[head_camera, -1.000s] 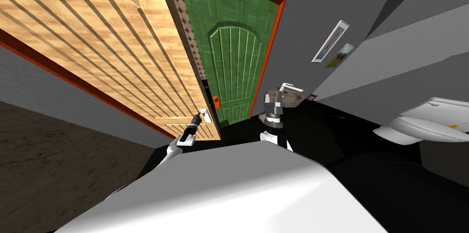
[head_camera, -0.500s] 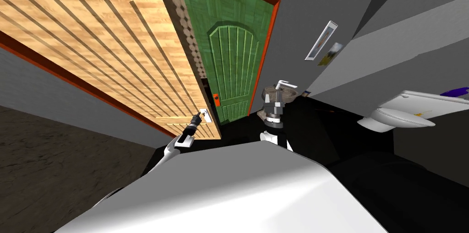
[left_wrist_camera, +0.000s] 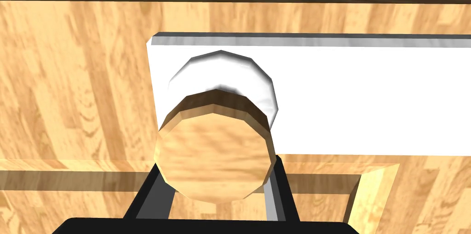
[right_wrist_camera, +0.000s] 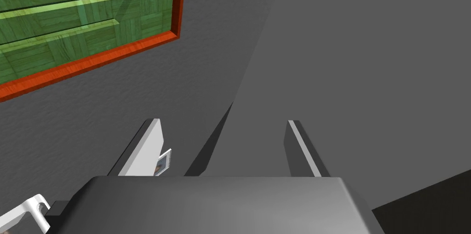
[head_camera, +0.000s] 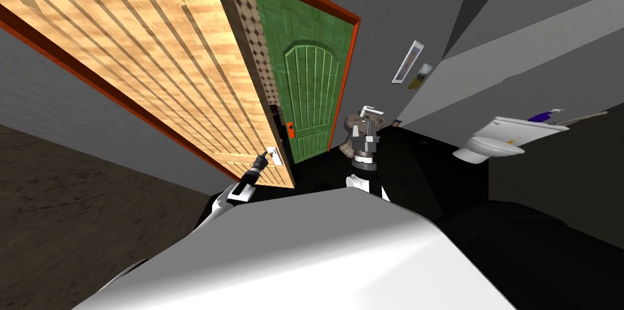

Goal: Pull the door open

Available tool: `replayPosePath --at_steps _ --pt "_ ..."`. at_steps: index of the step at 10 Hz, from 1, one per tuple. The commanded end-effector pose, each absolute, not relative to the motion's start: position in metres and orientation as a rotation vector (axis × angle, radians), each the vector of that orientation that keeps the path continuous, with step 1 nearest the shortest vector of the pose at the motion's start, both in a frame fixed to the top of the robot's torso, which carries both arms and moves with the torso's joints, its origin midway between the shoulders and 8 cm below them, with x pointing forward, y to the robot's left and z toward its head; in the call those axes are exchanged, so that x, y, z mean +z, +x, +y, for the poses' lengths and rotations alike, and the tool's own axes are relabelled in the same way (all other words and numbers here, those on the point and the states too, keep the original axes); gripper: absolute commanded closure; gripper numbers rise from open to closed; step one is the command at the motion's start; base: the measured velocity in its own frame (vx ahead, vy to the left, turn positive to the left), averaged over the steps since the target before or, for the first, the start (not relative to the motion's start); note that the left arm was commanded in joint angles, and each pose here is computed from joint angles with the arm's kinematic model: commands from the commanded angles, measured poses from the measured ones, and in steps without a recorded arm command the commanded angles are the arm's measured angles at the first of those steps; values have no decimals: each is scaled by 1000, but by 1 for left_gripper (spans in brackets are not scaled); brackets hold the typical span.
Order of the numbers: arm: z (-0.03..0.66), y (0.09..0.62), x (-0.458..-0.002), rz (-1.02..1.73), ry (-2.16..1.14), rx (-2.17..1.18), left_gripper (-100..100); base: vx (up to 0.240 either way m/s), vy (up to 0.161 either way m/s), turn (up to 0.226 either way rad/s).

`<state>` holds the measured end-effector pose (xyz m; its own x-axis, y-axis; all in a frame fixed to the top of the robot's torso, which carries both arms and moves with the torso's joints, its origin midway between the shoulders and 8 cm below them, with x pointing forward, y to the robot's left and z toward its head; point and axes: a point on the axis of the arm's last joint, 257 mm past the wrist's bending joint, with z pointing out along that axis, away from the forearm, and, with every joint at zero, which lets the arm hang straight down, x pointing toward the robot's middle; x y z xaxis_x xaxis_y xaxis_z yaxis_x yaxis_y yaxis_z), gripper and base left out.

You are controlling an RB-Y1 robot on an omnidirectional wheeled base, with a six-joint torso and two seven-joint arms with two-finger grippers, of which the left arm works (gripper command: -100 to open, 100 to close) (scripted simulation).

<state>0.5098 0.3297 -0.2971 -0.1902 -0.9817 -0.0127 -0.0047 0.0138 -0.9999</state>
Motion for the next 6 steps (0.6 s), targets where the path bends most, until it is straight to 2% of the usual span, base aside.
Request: replayPosePath --at_steps 1,3,6 --pt "316 505 -296 1377 -1091 -1377 100 -186 115 -99" --pt "328 499 -298 1387 -1087 -1366 100 -107 82 -49" --pt "326 486 -297 1413 -1060 -1401 100 -198 128 -144"
